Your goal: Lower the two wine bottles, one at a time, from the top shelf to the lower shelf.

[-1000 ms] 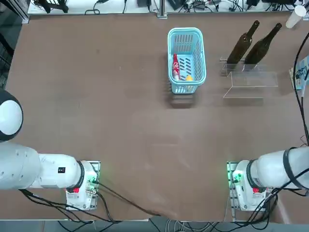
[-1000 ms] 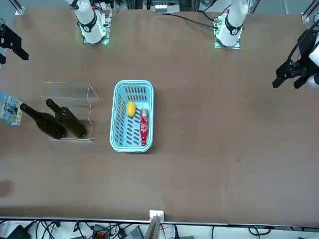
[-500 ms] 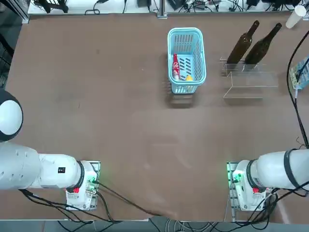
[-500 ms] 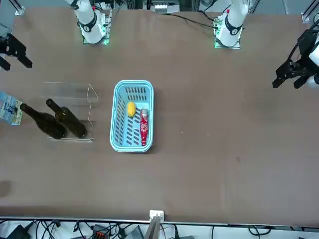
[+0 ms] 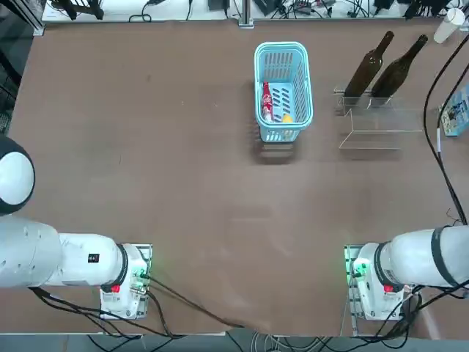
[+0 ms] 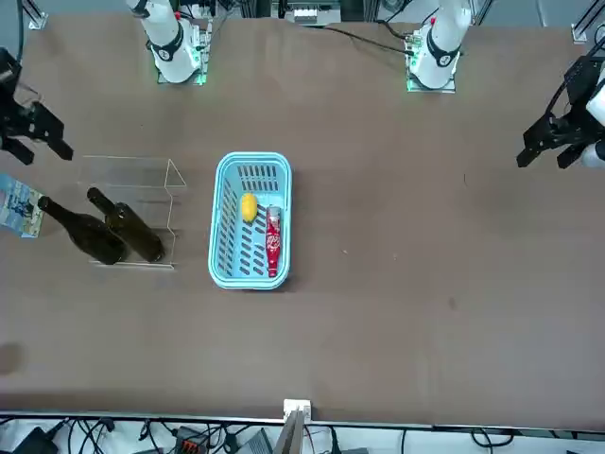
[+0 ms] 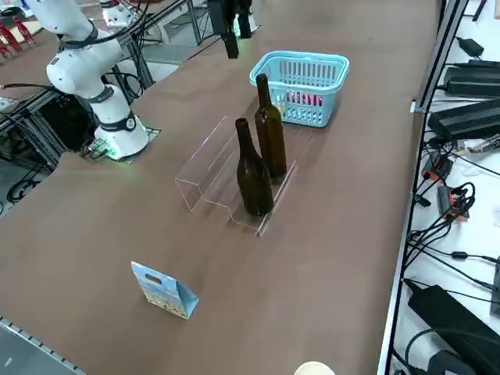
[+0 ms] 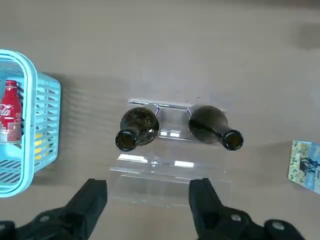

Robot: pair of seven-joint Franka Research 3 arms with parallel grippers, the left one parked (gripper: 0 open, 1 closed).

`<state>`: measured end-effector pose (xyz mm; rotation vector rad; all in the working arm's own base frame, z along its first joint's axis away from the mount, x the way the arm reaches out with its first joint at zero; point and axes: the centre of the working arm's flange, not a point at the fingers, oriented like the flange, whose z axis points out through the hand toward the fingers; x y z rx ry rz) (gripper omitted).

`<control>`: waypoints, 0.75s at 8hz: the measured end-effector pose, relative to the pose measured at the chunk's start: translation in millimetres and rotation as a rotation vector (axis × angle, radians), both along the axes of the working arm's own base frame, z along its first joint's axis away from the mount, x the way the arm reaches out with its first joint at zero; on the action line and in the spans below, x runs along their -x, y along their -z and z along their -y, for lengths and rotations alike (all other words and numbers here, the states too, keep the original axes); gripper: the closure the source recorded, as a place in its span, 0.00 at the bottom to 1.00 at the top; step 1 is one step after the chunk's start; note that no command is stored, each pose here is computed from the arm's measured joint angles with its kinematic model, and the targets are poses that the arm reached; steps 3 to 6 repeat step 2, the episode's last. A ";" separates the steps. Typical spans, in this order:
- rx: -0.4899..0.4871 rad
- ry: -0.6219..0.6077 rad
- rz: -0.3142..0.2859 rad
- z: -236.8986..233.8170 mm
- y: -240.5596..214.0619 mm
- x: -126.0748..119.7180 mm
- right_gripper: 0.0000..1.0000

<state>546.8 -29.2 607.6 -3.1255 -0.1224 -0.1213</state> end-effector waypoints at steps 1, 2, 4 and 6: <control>0.001 0.002 -0.004 0.0 5.7 -3.3 0.00; 0.004 0.002 -0.010 0.3 9.5 -5.3 0.00; 0.004 0.002 -0.010 0.3 9.5 -5.3 0.00; 0.004 0.002 -0.010 0.3 9.5 -5.3 0.00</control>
